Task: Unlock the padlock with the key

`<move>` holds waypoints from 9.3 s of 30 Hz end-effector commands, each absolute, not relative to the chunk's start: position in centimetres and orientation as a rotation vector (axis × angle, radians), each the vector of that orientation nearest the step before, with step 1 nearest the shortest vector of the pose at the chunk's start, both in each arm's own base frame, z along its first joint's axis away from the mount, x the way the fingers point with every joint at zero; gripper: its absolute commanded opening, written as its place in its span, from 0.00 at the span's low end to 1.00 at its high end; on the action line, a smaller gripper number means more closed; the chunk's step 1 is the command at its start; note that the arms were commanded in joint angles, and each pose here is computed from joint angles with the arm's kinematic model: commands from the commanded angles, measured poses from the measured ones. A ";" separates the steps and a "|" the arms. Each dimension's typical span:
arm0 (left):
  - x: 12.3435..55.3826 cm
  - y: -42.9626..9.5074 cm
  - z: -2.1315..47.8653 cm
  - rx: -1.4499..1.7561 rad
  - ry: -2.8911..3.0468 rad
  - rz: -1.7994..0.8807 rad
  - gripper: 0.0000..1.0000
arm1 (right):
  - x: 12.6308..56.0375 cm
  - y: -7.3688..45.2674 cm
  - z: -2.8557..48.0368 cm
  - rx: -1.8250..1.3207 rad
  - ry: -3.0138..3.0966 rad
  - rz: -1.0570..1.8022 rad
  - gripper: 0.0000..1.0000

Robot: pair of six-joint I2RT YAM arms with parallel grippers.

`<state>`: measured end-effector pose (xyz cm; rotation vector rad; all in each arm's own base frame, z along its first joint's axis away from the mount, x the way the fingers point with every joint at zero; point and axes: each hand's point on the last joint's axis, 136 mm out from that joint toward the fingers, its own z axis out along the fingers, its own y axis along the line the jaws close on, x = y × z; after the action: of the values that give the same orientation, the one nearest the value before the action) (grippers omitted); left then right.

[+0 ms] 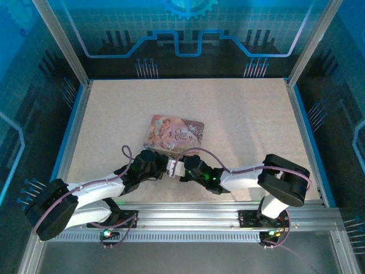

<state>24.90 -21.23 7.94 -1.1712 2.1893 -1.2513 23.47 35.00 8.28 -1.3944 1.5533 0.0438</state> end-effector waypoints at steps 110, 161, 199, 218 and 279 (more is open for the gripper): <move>35.6 -8.3 11.1 -0.664 2.377 -0.747 0.95 | 28.0 30.9 9.1 -0.462 2.212 1.016 0.49; 33.6 -13.1 12.5 -0.534 2.416 -0.898 0.79 | 30.2 31.8 7.3 -0.553 2.016 1.245 0.68; 37.2 -21.9 12.6 -0.258 2.508 -1.012 0.73 | 33.5 33.6 7.3 -0.458 1.936 1.306 0.63; 37.0 -22.4 11.9 -0.270 2.521 -1.025 0.73 | 33.7 34.6 7.1 -0.429 1.938 1.334 0.60; 35.6 -21.7 10.2 -0.304 2.561 -0.993 0.73 | 34.4 32.3 4.8 -0.185 2.023 1.318 0.05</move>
<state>37.82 -21.97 12.89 -0.2711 2.4607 -1.0183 34.45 32.85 5.19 -0.2310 2.0106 1.2934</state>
